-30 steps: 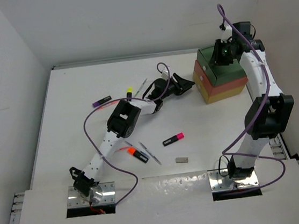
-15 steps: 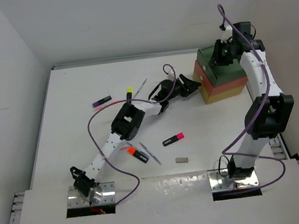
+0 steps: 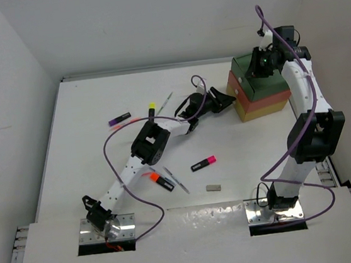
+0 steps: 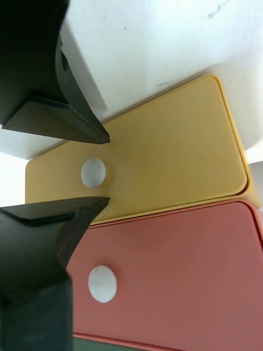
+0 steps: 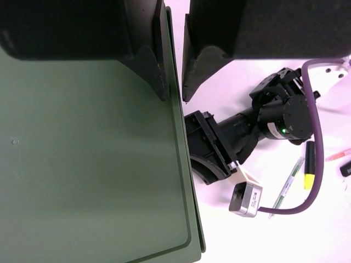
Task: Sort the stationery into containers
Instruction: Open the drawer in the storage box.
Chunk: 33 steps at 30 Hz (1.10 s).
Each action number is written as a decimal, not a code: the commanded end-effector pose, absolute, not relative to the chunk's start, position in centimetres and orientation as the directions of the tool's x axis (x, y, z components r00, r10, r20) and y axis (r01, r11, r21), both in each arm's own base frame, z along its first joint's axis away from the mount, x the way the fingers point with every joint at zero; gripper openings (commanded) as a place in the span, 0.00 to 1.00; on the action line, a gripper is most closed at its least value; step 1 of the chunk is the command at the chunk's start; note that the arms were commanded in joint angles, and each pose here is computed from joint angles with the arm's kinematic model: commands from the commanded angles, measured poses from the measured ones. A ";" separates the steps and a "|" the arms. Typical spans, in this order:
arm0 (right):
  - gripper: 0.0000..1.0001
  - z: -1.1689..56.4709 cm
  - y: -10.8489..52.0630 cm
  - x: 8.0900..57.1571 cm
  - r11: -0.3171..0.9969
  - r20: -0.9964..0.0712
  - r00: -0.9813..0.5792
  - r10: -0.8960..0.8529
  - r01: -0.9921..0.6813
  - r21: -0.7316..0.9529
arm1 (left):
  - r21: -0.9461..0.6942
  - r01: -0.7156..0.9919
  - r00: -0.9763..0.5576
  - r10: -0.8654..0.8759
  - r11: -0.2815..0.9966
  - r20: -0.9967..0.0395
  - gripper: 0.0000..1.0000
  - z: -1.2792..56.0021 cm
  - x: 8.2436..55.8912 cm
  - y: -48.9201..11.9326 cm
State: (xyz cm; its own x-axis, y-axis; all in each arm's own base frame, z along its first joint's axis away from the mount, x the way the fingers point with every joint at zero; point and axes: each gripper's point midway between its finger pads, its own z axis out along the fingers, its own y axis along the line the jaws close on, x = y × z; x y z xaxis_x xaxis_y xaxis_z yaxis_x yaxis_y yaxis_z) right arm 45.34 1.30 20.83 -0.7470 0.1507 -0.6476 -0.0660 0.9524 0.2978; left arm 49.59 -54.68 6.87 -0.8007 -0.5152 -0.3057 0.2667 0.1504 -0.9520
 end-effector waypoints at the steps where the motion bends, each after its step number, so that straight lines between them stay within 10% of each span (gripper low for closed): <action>1: 0.13 18.5 1.8 44.2 0.948 -0.567 -0.809 0.153 -0.042 0.315 | -0.947 0.286 -0.789 -0.524 0.147 -0.320 0.48 7.1 49.6 -55.4; 17: 0.08 18.2 2.0 44.2 0.946 -0.556 -0.817 0.155 -0.039 0.322 | -0.954 0.275 -0.814 -0.499 0.122 -0.299 0.45 6.8 48.2 -56.5; 33: 0.06 18.0 2.0 44.2 0.944 -0.547 -0.821 0.162 -0.033 0.328 | -0.953 0.294 -0.820 -0.495 0.067 -0.288 0.13 8.6 47.5 -56.5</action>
